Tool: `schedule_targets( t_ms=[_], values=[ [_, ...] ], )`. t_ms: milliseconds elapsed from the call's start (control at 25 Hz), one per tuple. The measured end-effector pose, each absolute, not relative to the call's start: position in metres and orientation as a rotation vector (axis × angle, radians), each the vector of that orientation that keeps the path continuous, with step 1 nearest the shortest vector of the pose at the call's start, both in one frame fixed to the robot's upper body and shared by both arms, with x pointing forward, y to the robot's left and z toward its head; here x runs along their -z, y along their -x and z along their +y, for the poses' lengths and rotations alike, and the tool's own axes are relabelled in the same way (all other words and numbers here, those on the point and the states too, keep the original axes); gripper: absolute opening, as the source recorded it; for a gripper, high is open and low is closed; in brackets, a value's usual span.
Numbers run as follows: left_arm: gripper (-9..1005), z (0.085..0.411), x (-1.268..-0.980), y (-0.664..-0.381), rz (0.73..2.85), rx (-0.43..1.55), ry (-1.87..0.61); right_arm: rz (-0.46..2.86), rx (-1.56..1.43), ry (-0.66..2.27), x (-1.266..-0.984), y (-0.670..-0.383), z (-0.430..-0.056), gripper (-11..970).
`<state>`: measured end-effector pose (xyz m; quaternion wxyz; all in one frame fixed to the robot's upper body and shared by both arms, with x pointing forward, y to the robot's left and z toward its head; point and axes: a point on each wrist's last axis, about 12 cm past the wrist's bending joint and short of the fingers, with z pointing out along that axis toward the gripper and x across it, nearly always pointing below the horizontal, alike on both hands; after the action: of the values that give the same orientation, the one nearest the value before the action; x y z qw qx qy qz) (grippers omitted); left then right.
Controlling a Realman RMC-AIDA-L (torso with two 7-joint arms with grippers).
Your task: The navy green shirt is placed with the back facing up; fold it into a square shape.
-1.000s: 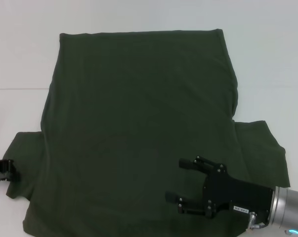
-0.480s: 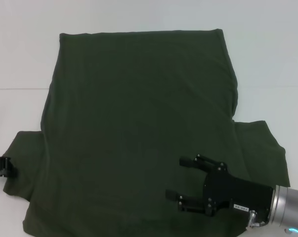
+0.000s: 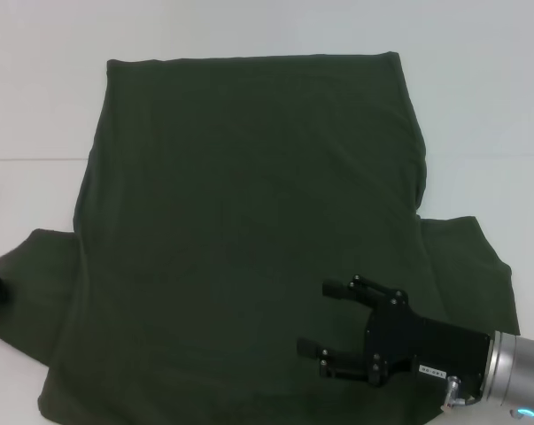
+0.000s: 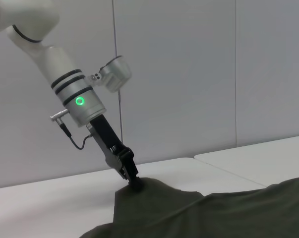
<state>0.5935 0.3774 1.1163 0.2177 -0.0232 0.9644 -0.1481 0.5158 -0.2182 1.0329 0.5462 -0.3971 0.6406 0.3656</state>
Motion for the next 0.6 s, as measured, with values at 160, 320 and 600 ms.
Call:
schedule_targets(
  t_ms=[160,320,600],
  values=[
    [28,0.385,-1.126,-0.596,2.645,0.368,0.068,1.518,-0.865,0.934,-1.033,-0.516,-0.219,914],
    [28,0.39,-1.134,-0.598,2.62,0.335,0.067,1.517,-0.864,0.93,-1.033,-0.516,-0.219,914],
    [29,0.395,-1.153,-0.602,2.592,0.304,0.054,1.517,-0.866,0.928,-1.033,-0.515,-0.218,914]
  ],
)
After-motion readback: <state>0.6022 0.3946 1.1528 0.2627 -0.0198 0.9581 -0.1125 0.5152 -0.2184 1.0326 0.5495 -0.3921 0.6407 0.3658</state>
